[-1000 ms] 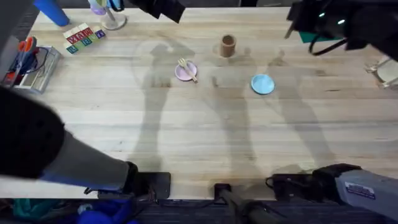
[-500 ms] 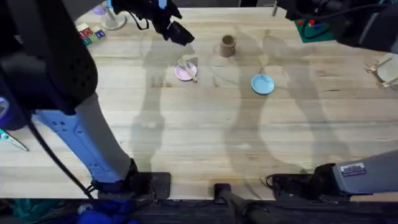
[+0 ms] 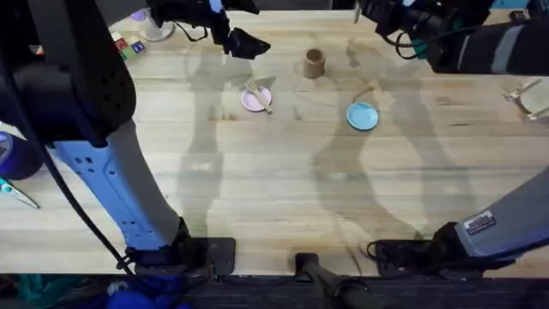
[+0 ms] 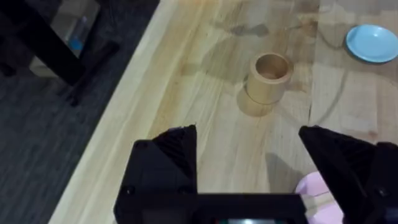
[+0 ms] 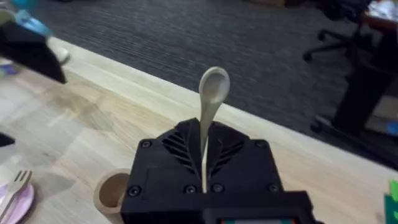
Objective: Pick up a utensil and set it on the pink plate, then put the other utensil in the container.
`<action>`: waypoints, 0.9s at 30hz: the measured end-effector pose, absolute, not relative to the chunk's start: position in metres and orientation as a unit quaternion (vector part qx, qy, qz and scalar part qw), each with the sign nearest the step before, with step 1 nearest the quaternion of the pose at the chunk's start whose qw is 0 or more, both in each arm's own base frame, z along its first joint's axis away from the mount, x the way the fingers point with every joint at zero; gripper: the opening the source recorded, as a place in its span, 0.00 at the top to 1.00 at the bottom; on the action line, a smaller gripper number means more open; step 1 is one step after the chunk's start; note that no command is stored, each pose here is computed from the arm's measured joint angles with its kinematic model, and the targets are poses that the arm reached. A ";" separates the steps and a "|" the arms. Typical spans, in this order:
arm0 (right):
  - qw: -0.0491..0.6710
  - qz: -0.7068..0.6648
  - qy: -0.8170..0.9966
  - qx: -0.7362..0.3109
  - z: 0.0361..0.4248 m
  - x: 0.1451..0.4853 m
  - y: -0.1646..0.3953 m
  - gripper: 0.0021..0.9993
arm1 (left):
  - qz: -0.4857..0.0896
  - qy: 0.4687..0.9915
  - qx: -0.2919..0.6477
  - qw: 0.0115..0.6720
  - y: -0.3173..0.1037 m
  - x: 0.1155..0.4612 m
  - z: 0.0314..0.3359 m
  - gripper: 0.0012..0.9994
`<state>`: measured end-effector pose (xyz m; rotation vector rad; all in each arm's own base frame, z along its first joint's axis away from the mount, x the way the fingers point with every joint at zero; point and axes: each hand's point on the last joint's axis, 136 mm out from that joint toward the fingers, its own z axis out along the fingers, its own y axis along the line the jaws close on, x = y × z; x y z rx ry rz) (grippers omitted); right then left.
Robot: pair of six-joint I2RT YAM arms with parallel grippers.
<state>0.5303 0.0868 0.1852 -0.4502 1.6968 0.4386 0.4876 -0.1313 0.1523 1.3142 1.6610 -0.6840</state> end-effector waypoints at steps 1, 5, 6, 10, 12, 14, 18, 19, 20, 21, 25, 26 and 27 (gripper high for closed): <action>0.622 0.196 0.730 -0.203 0.186 0.530 0.090 0.97 | -0.276 0.666 0.531 0.446 -0.131 0.488 0.153 0.01; 0.631 0.214 0.711 -0.226 0.189 0.528 0.098 0.97 | -0.282 0.657 0.534 0.452 -0.132 0.490 0.150 0.01; 0.632 0.216 0.708 -0.229 0.188 0.528 0.100 0.97 | -0.283 0.655 0.534 0.452 -0.132 0.491 0.147 0.01; 0.630 0.230 0.701 -0.243 0.182 0.526 0.105 0.97 | -0.291 0.656 0.533 0.449 -0.133 0.492 0.137 0.01; 0.635 0.241 0.687 -0.259 0.183 0.524 0.111 0.97 | -0.291 0.656 0.533 0.448 -0.133 0.492 0.136 0.01; 0.640 0.253 0.670 -0.278 0.185 0.521 0.116 0.97 | -0.292 0.656 0.533 0.448 -0.133 0.492 0.135 0.01; 0.637 0.287 0.640 -0.321 0.177 0.509 0.130 0.97 | -0.292 0.656 0.532 0.448 -0.133 0.492 0.135 0.01; 0.635 0.294 0.634 -0.329 0.175 0.507 0.133 0.97 | -0.293 0.656 0.532 0.448 -0.134 0.492 0.135 0.01; 0.632 0.303 0.628 -0.339 0.173 0.504 0.136 0.97 | -0.293 0.656 0.532 0.448 -0.134 0.492 0.135 0.01; 0.630 0.310 0.622 -0.347 0.172 0.501 0.139 0.97 | -0.293 0.656 0.532 0.448 -0.134 0.492 0.135 0.01; 0.617 0.337 0.605 -0.373 0.166 0.490 0.150 0.97 | -0.293 0.656 0.532 0.447 -0.134 0.492 0.135 0.01; 0.614 0.343 0.601 -0.379 0.165 0.487 0.155 0.97 | -0.294 0.656 0.532 0.447 -0.134 0.492 0.135 0.01; 0.613 0.346 0.599 -0.382 0.165 0.485 0.157 0.97 | -0.294 0.656 0.532 0.447 -0.134 0.492 0.135 0.01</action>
